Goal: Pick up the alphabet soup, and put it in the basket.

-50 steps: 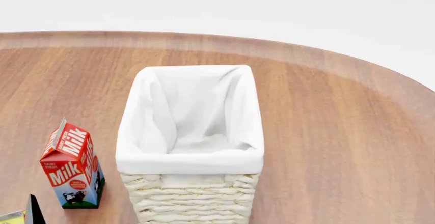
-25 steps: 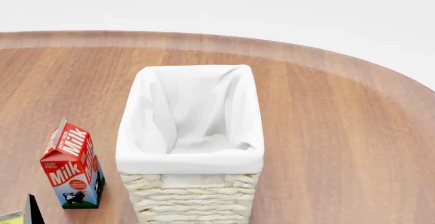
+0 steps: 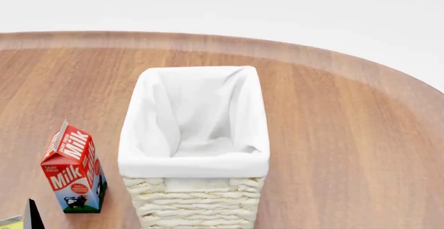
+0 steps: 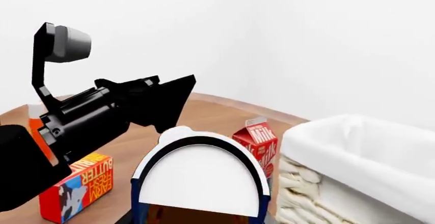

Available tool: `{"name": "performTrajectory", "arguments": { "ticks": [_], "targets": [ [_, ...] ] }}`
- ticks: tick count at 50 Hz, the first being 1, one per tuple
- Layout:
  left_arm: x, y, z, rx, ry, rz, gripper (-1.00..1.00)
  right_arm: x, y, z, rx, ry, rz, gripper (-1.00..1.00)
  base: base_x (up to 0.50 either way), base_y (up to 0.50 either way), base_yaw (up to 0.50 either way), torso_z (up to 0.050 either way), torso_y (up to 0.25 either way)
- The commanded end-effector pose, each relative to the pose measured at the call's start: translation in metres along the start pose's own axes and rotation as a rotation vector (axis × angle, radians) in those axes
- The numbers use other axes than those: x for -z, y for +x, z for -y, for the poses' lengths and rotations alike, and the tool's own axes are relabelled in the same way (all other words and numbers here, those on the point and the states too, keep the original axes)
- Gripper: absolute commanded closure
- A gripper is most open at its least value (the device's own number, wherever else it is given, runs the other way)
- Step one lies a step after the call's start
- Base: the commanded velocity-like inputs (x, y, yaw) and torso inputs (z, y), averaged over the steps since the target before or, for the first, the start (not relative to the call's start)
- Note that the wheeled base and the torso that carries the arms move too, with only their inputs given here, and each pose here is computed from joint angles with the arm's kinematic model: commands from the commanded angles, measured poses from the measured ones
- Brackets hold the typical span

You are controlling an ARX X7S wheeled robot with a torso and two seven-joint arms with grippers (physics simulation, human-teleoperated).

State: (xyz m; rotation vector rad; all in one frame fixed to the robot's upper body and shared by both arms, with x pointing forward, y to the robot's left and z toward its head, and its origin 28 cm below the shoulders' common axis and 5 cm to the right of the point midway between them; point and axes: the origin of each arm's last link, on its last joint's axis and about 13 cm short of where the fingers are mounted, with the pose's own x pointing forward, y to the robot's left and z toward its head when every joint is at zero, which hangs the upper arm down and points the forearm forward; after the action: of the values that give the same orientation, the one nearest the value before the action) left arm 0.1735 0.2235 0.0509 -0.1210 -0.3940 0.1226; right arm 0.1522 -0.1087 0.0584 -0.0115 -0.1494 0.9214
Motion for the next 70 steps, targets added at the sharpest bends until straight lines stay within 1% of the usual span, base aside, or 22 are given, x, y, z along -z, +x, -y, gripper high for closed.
{"name": "performTrajectory", "arguments": {
  "ticks": [1, 4, 6, 10, 12, 14, 15, 16, 19, 24, 27, 32, 34, 35, 40, 42, 48, 52, 53, 61, 67, 70],
  "targets": [
    [0.000, 0.000, 0.000, -0.001, -0.001, 0.001, -1.00, -0.008, 0.007, 0.009, 0.100, 0.009, 0.047, 1.00, 0.00, 0.00, 0.00, 0.000, 0.000],
    [0.000, 0.001, 0.000, -0.001, -0.001, 0.001, -1.00, -0.010, 0.010, 0.010, 0.129, 0.008, 0.044, 1.00, 0.00, 0.00, 0.00, 0.000, 0.000],
    [0.000, 0.001, 0.000, -0.001, -0.002, 0.000, -1.00, -0.011, 0.011, 0.011, 0.114, 0.021, 0.040, 1.00, 0.00, 0.00, 0.00, 0.000, 0.000],
    [0.000, 0.001, 0.000, -0.002, -0.001, -0.001, -1.00, -0.016, 0.018, 0.015, 0.169, 0.039, 0.023, 1.00, 0.00, 0.00, 0.00, 0.000, 0.003],
    [0.000, 0.001, 0.000, -0.001, -0.001, 0.001, -1.00, -0.019, 0.020, 0.017, 0.184, 0.024, 0.022, 1.00, 0.00, 0.00, 0.00, 0.000, 0.000],
    [0.000, 0.001, 0.000, -0.002, -0.002, 0.001, -1.00, -0.025, 0.025, 0.021, 0.230, -0.013, 0.014, 1.00, 0.00, 0.00, 0.00, 0.000, 0.000],
    [0.000, 0.001, 0.000, -0.002, -0.002, 0.001, -1.00, -0.028, 0.026, 0.021, 0.212, 0.002, 0.016, 1.00, 0.00, 0.00, 0.00, 0.000, 0.000],
    [0.000, 0.001, 0.000, -0.002, -0.001, 0.001, -1.00, -0.032, 0.027, 0.022, 0.213, -0.006, 0.010, 1.00, 0.00, 0.00, 0.00, 0.000, 0.000],
    [0.001, 0.002, 0.000, -0.001, 0.000, -0.001, -1.00, -0.045, 0.032, 0.026, 0.269, -0.061, 0.003, 1.00, 0.00, 0.00, 0.00, 0.000, 0.000],
    [0.001, 0.001, 0.000, -0.002, 0.000, -0.001, -1.00, -0.062, 0.039, 0.030, 0.280, -0.079, -0.014, 1.00, 0.00, 0.00, 0.00, 0.000, 0.000],
    [0.002, 0.002, 0.001, -0.002, 0.002, -0.003, -1.00, -0.075, 0.044, 0.032, 0.303, -0.118, -0.014, 1.00, 0.00, 0.00, 0.00, 0.000, 0.003],
    [0.001, 0.001, 0.001, -0.001, 0.000, -0.002, -1.00, -0.092, 0.051, 0.035, 0.332, -0.156, -0.016, 1.00, 0.00, 0.00, 0.00, 0.000, 0.000],
    [0.001, 0.001, 0.001, -0.001, 0.000, -0.002, -1.00, -0.092, 0.051, 0.035, 0.332, -0.156, -0.016, 1.00, 0.00, 0.00, 0.00, 0.000, 0.000],
    [0.002, 0.001, 0.001, 0.001, 0.001, -0.005, -1.00, -0.101, 0.057, 0.040, 0.348, -0.163, -0.016, 1.00, 0.00, 0.00, 0.00, 0.000, 0.000],
    [0.002, 0.001, 0.001, 0.000, 0.001, -0.004, -1.00, -0.115, 0.066, 0.046, 0.365, -0.182, -0.027, 1.00, 0.00, 0.00, 0.00, 0.000, 0.000],
    [0.002, 0.001, 0.001, -0.001, 0.000, -0.006, -1.00, -0.122, 0.074, 0.052, 0.384, -0.194, -0.037, 1.00, 0.00, 0.00, 0.00, 0.000, 0.000],
    [0.002, 0.001, 0.000, -0.002, -0.001, -0.004, -1.00, -0.131, 0.089, 0.063, 0.411, -0.192, -0.053, 1.00, 0.00, 0.00, 0.00, 0.000, 0.002],
    [0.002, 0.001, 0.000, -0.002, 0.000, -0.003, -1.00, -0.139, 0.102, 0.073, 0.437, -0.209, -0.088, 1.00, 0.00, 0.00, 0.00, 0.000, 0.000],
    [0.001, 0.001, 0.000, -0.002, -0.002, -0.002, -1.00, -0.141, 0.107, 0.078, 0.461, -0.213, -0.104, 1.00, 0.00, 0.00, 0.00, 0.000, 0.000],
    [0.001, 0.001, 0.000, -0.003, 0.000, 0.001, -1.00, -0.149, 0.130, 0.093, 0.490, -0.228, -0.182, 1.00, 0.00, 0.00, 0.00, 0.000, 0.000],
    [0.000, 0.001, 0.000, -0.002, -0.002, 0.002, -1.00, -0.157, 0.148, 0.109, 0.504, -0.195, -0.213, 1.00, 0.00, 0.00, 0.00, 0.000, 0.002],
    [0.000, 0.001, 0.000, -0.002, -0.003, 0.002, -1.00, -0.160, 0.158, 0.118, 0.509, -0.159, -0.231, 1.00, 0.00, 0.00, 0.00, 0.000, 0.000]
  ]
}}
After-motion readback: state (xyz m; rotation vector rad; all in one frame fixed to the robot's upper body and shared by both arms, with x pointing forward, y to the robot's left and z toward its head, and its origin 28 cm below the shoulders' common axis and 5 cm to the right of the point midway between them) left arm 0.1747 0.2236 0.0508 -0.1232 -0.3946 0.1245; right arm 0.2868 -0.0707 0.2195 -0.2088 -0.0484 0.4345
